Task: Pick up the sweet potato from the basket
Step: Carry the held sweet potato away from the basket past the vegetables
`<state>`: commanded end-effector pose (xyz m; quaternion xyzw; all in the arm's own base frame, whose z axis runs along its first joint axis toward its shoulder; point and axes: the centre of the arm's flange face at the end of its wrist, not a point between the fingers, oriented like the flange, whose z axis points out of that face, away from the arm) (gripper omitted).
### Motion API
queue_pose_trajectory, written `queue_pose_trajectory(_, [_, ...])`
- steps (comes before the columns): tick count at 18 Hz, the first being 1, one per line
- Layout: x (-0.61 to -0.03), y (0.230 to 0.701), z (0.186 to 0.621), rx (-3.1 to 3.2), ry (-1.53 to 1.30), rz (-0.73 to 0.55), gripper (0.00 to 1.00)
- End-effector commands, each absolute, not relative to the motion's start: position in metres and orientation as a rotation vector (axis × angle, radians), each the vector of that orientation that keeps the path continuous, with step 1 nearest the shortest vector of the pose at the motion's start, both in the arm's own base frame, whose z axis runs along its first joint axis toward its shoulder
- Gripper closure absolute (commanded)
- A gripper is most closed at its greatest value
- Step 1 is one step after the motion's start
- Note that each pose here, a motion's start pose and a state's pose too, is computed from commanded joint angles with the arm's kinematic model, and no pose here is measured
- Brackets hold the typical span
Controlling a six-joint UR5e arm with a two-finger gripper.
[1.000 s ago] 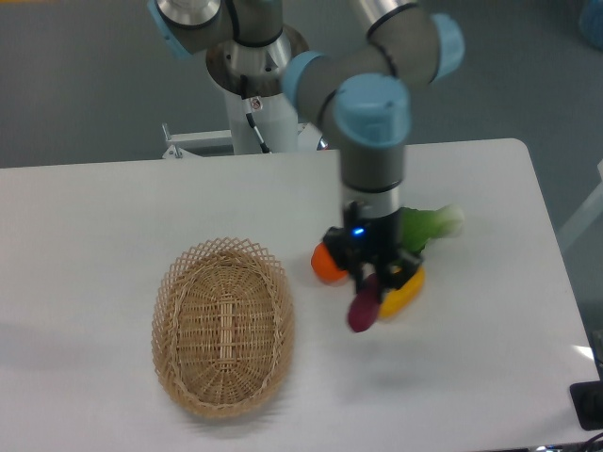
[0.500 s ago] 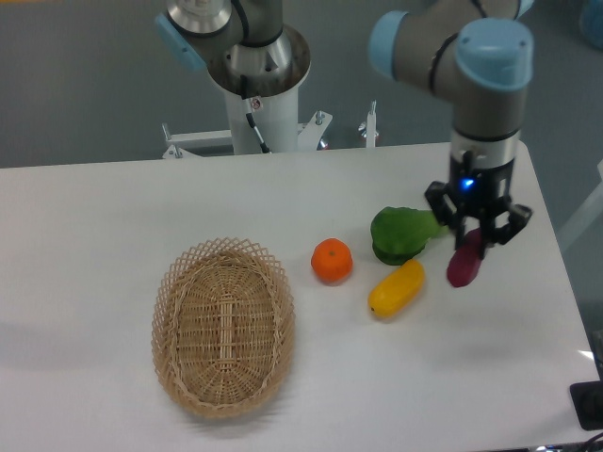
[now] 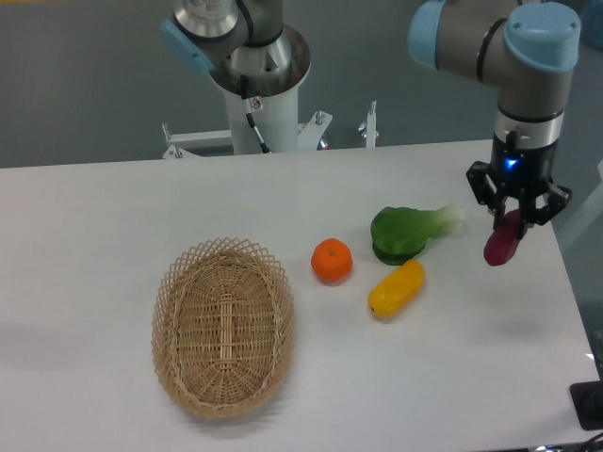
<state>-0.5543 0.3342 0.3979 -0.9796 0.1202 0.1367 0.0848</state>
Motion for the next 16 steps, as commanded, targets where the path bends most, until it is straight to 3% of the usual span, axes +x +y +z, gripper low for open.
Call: queue_pose_trajectory(16, [-0.5531, 0.3377, 0.3975, -2.913, 0.355, 0.407, 0.78])
